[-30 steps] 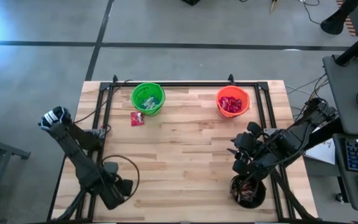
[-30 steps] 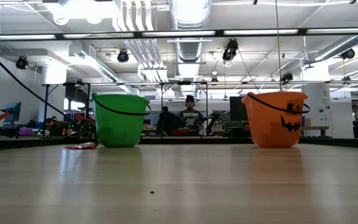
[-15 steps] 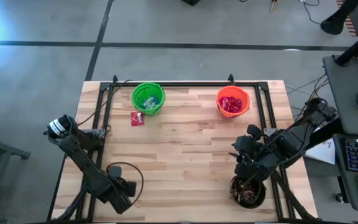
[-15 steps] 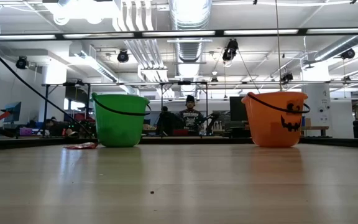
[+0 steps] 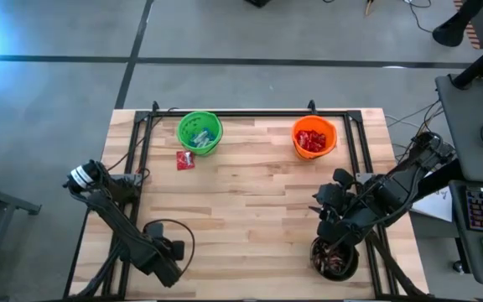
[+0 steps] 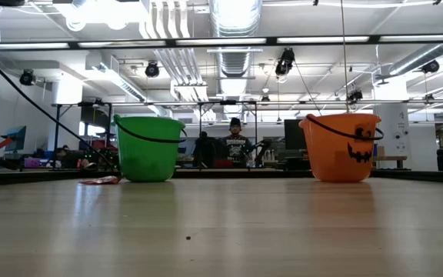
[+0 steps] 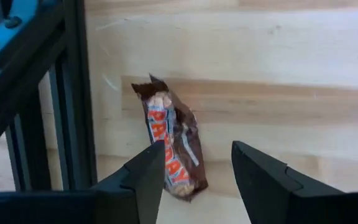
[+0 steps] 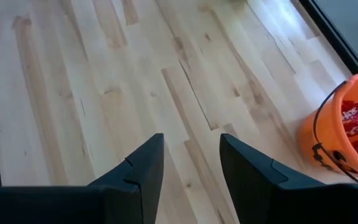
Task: Sort candy
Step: Put the brown candy into the black bucket
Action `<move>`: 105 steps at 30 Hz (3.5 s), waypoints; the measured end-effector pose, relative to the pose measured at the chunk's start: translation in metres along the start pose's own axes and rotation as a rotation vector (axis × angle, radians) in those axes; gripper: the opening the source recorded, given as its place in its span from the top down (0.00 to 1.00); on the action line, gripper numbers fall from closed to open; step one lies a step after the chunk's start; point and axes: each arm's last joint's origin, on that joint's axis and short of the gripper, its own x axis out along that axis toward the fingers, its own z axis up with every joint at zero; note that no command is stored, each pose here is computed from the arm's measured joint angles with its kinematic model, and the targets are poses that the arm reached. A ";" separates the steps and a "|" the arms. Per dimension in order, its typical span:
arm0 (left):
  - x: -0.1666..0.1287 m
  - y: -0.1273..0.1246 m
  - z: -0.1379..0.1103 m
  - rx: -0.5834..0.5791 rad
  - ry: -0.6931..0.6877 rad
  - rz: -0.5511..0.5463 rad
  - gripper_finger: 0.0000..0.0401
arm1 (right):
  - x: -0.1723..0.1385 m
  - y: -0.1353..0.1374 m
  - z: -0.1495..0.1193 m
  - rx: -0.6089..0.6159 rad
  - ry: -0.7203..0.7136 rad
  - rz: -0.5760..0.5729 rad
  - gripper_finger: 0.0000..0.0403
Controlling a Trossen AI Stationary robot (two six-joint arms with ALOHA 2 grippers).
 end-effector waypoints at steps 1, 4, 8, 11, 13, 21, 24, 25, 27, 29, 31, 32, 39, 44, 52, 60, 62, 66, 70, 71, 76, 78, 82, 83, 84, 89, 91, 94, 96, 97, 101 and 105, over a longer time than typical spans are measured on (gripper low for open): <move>0.001 -0.001 0.000 -0.008 -0.010 0.008 0.59 | 0.000 0.000 0.000 -0.003 0.000 0.002 0.64; 0.003 0.000 0.002 -0.020 -0.030 0.028 0.61 | -0.002 0.002 -0.002 -0.015 0.001 0.009 0.63; 0.001 0.006 0.007 -0.042 -0.057 0.099 0.63 | -0.003 0.003 -0.004 -0.033 0.017 0.027 0.63; -0.001 0.008 0.007 -0.050 -0.045 0.120 0.64 | -0.004 0.004 -0.005 -0.039 0.020 0.033 0.64; 0.000 0.007 0.006 -0.038 -0.026 0.110 0.65 | -0.004 0.005 -0.005 -0.040 0.020 0.035 0.65; 0.015 0.005 -0.001 -0.013 0.071 0.097 0.65 | -0.004 0.005 -0.005 -0.036 0.020 0.035 0.64; 0.022 0.004 -0.002 -0.008 0.107 0.080 0.65 | -0.004 0.005 -0.005 -0.032 0.017 0.039 0.65; 0.023 0.003 -0.002 -0.006 0.116 0.074 0.65 | -0.004 0.005 -0.005 -0.031 0.016 0.040 0.65; 0.026 0.004 -0.001 -0.009 0.106 0.082 0.65 | -0.004 0.005 -0.005 -0.030 0.016 0.041 0.66; 0.027 0.004 0.000 -0.009 0.105 0.083 0.65 | -0.004 0.006 -0.005 -0.027 0.013 0.045 0.66; 0.029 0.005 0.001 -0.010 0.103 0.088 0.65 | -0.004 0.006 -0.005 -0.026 0.013 0.046 0.66; 0.030 0.005 0.001 -0.010 0.104 0.088 0.65 | -0.004 0.006 -0.005 -0.026 0.013 0.046 0.66; 0.042 0.003 0.002 0.009 0.143 0.054 0.67 | -0.004 0.007 -0.005 -0.022 0.029 0.067 0.66; 0.040 0.002 0.001 0.040 0.132 0.028 0.77 | -0.004 0.007 -0.005 -0.021 0.029 0.067 0.66; 0.038 0.001 -0.001 0.084 0.138 0.015 0.97 | -0.004 0.008 -0.004 -0.018 0.022 0.076 0.66; 0.011 -0.013 -0.014 0.312 0.081 -0.237 0.99 | -0.004 0.009 -0.003 -0.064 0.014 0.083 0.66; -0.003 -0.016 -0.018 0.373 0.033 -0.299 0.99 | -0.004 0.011 -0.002 -0.075 0.003 0.096 0.66; -0.037 -0.021 -0.021 0.465 -0.071 -0.406 0.99 | -0.005 0.018 0.004 -0.087 -0.062 0.168 0.66; -0.073 -0.026 -0.019 0.530 -0.174 -0.494 1.00 | -0.007 0.027 0.012 -0.096 -0.141 0.244 0.66; -0.082 -0.028 -0.017 0.546 -0.204 -0.508 1.00 | -0.008 0.028 0.014 -0.089 -0.157 0.260 0.66; -0.122 -0.037 0.000 0.649 -0.356 -0.556 1.00 | -0.011 0.035 0.021 -0.069 -0.227 0.322 0.66; -0.136 -0.042 0.009 0.696 -0.401 -0.560 1.00 | -0.013 0.037 0.024 -0.056 -0.257 0.348 0.66; -0.163 -0.055 0.029 0.804 -0.458 -0.577 1.00 | -0.017 0.042 0.031 -0.050 -0.328 0.398 0.66; -0.170 -0.057 0.033 0.834 -0.472 -0.586 1.00 | -0.018 0.043 0.033 -0.050 -0.344 0.409 0.66; -0.177 -0.060 0.039 0.859 -0.493 -0.596 1.00 | -0.018 0.044 0.034 -0.049 -0.357 0.417 0.66; -0.218 -0.065 0.062 0.965 -0.627 -0.662 1.00 | -0.020 0.045 0.037 -0.046 -0.391 0.426 0.66; -0.237 -0.063 0.071 1.001 -0.663 -0.703 1.00 | -0.019 0.045 0.039 -0.034 -0.404 0.420 0.66; -0.263 -0.060 0.082 1.052 -0.727 -0.782 1.00 | -0.017 0.043 0.043 -0.003 -0.442 0.365 0.66; -0.279 -0.060 0.086 1.096 -0.762 -0.850 1.00 | -0.015 0.041 0.046 -0.002 -0.477 0.309 0.66; -0.286 -0.061 0.088 1.117 -0.774 -0.892 1.00 | -0.015 0.040 0.047 -0.004 -0.493 0.281 0.66; -0.302 -0.070 0.094 1.213 -0.818 -0.971 1.00 | -0.015 0.038 0.054 -0.017 -0.550 0.244 0.66; -0.302 -0.083 0.100 1.278 -0.817 -0.953 1.00 | -0.017 0.037 0.062 0.009 -0.588 0.271 0.66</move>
